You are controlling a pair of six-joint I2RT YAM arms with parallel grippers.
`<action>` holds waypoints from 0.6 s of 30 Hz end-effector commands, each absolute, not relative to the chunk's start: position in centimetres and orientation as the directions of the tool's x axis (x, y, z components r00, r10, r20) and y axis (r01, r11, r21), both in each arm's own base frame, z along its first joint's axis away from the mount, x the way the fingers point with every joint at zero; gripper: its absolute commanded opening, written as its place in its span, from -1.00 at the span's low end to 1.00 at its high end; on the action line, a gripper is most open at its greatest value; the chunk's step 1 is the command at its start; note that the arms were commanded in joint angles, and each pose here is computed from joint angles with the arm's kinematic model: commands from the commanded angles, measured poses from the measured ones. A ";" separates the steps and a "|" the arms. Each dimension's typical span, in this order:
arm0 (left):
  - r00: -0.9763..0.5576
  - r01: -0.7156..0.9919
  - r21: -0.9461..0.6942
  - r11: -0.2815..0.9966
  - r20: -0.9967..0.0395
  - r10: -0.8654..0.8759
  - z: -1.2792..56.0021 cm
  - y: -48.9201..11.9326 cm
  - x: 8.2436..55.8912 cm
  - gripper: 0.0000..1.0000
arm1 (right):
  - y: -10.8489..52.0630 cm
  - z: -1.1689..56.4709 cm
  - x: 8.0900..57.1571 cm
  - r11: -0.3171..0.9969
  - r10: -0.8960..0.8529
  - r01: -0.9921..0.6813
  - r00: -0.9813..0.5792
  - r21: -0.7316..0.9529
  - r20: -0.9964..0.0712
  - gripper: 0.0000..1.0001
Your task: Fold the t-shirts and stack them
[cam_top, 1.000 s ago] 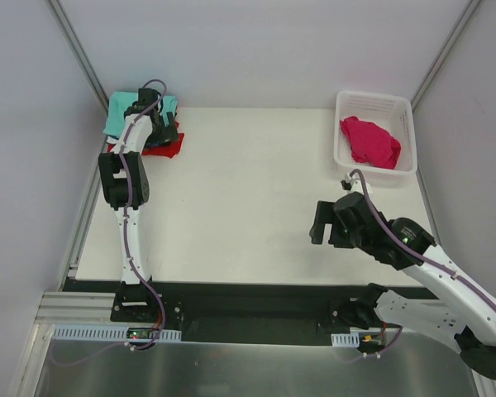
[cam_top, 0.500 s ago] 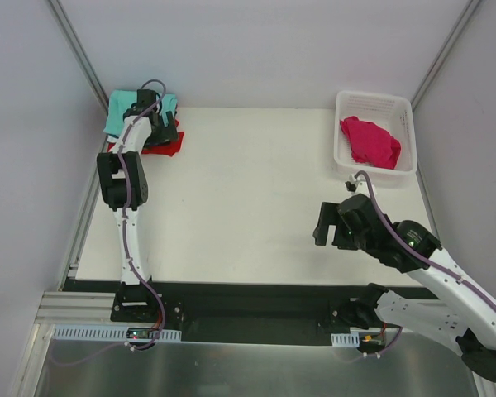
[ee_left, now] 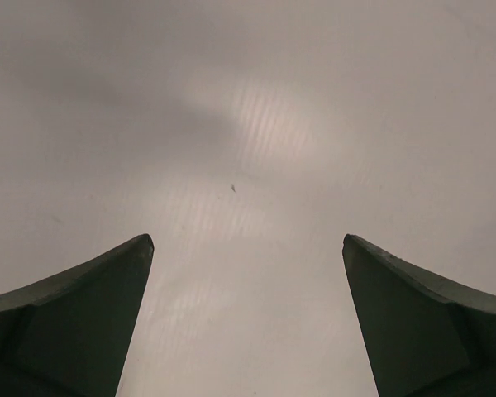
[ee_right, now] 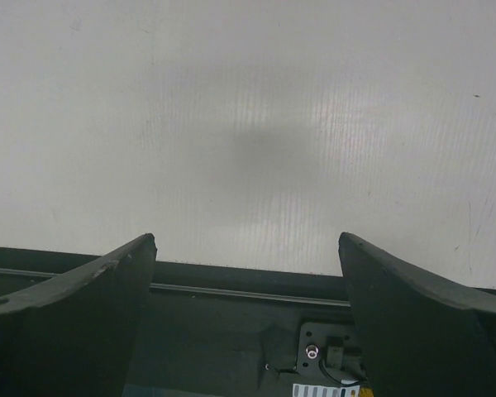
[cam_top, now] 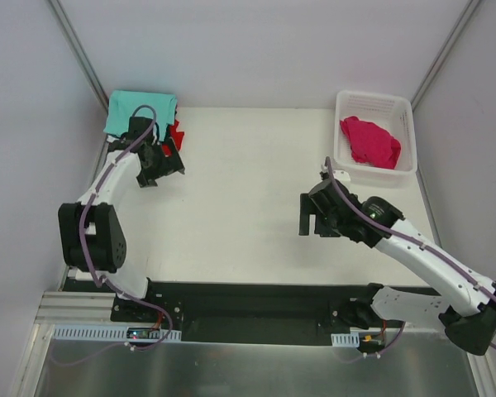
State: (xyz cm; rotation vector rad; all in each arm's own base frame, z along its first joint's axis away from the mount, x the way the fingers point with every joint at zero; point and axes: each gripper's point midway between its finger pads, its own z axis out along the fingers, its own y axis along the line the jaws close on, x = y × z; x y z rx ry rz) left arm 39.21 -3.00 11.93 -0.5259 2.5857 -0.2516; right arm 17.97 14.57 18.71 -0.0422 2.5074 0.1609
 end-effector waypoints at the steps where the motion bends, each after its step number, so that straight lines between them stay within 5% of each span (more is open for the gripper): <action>1: -0.866 -0.295 -0.317 0.901 -0.310 -0.393 11.8 -7.8 31.9 0.98 | 15.6 18.7 19.8 0.991 -0.017 -0.100 -0.771 0.094 -0.636 0.93; 8: -0.894 -0.175 -0.255 0.951 -0.363 -0.262 9.7 -11.8 23.6 0.98 | 16.1 15.9 22.9 0.998 -0.064 -0.061 -0.757 -0.027 -0.651 0.93; 18: -0.866 -0.137 -0.311 0.940 -0.423 -0.266 11.2 -11.9 23.1 0.98 | 16.0 15.3 24.8 0.997 -0.071 -0.032 -0.738 -0.071 -0.672 0.93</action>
